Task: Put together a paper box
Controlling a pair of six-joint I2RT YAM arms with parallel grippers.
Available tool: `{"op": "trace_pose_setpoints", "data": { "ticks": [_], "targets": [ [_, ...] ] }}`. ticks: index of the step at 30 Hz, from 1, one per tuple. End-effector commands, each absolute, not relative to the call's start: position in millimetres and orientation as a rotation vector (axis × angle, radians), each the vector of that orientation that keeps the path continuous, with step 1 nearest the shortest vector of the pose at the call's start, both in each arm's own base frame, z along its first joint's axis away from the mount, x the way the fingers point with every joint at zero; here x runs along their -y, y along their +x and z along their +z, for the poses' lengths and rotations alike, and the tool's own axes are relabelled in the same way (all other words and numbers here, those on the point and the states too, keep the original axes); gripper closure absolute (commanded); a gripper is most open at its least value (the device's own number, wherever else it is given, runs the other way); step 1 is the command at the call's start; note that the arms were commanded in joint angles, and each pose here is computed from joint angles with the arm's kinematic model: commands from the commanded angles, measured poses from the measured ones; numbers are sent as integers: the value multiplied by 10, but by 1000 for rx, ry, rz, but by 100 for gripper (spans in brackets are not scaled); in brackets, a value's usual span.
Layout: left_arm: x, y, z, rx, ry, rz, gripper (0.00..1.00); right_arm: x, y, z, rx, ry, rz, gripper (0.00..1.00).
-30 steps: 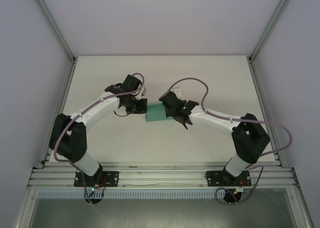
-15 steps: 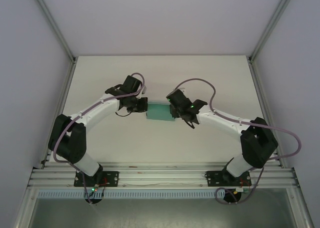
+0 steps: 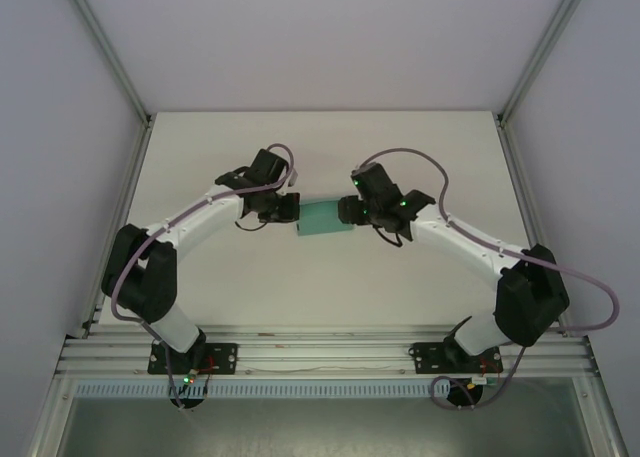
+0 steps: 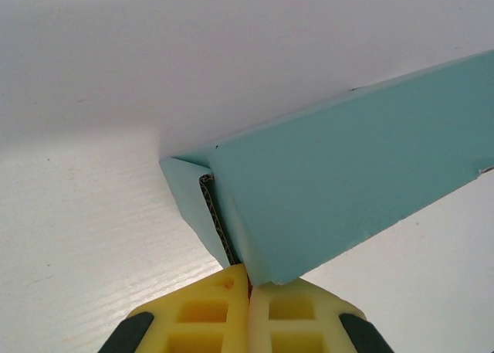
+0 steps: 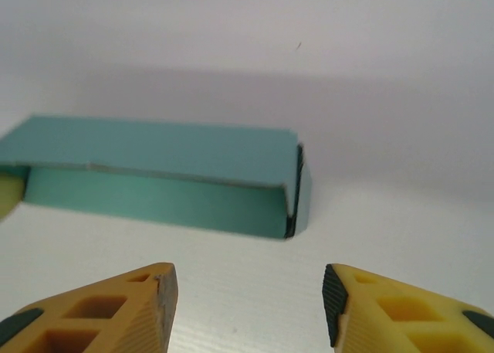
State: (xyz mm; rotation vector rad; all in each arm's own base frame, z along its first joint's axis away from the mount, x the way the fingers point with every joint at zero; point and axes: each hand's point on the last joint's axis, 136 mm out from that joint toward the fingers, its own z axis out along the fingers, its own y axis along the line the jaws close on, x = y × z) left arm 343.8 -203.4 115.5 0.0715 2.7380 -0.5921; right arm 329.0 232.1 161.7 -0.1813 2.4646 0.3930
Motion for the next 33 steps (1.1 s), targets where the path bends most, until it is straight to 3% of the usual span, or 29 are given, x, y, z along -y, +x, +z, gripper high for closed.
{"op": "trace_pose_setpoints", "data": {
  "ticks": [1, 7, 9, 11, 18, 22, 26, 30, 31, 33],
  "targets": [
    [1919, 3201, 751, -2912, 43, -494, 100, -2244, 3596, 1976, -2339, -64, 413, 47],
    [1919, 3205, 745, -2922, 50, -487, 100, -2219, 3860, 1748, -2394, 35, 461, 53],
    [1913, 3207, 750, -2923, 55, -479, 100, -2192, 3920, 1633, -2414, 58, 471, 59],
    [1912, 3217, 758, -2922, 60, -475, 100, -2179, 3917, 1469, -2456, 77, 492, 71],
    [1910, 3254, 801, -2916, 77, -460, 100, -2197, 3605, 770, -2607, 114, 573, 72],
    [1937, 3245, 799, -2921, 91, -479, 100, -1982, 3652, 790, -2569, 162, 427, 66],
    [1960, 3249, 806, -2918, 84, -500, 100, -2040, 3709, 976, -2534, 59, 427, 66],
    [1990, 3265, 903, -2883, 85, -534, 100, -2163, 3569, 765, -2562, -138, 431, 69],
    [1995, 3266, 939, -2874, 87, -542, 94, -2195, 3507, 686, -2563, -209, 424, 69],
    [1977, 3272, 994, -2864, 90, -529, 91, -2171, 3425, 547, -2559, -276, 326, 69]
  ]
}}
